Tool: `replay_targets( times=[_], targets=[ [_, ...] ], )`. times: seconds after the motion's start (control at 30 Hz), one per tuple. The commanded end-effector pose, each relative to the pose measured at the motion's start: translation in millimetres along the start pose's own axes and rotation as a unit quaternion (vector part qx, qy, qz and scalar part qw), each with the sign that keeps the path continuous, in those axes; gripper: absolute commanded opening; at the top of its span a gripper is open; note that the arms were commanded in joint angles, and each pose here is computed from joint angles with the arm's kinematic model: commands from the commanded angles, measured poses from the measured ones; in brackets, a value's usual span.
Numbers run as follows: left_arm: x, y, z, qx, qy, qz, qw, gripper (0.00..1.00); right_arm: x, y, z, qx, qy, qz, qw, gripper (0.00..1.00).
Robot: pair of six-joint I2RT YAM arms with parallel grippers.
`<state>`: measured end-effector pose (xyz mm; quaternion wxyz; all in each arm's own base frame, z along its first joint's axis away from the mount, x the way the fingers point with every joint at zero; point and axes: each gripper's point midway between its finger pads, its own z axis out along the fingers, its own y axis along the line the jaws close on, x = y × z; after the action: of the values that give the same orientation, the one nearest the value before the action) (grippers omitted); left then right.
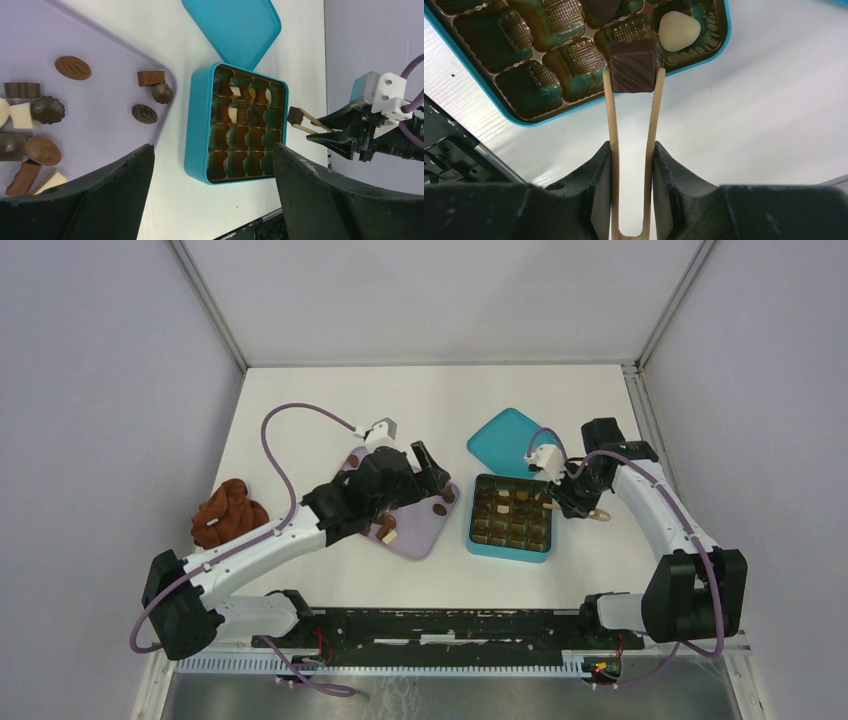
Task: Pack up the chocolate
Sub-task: Place the fake chocolate in the packing box.
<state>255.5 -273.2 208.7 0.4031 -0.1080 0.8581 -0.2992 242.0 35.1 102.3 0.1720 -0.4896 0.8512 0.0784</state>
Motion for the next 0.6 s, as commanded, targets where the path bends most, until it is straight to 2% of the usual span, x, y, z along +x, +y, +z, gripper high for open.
replay_targets(
  times=[0.0, 0.57],
  targets=[
    [1.6, -22.8, 6.9, 0.037, 0.004, 0.016, 0.999, 0.92, -0.2, -7.1, 1.9, 0.009, 0.011, -0.008, 1.000, 0.20],
    [5.9, -17.9, 14.1, 0.017, 0.011, 0.031, 0.999, 0.91, 4.8, -5.1, 20.3, 0.020, 0.058, -0.024, 0.998, 0.26]
  ],
)
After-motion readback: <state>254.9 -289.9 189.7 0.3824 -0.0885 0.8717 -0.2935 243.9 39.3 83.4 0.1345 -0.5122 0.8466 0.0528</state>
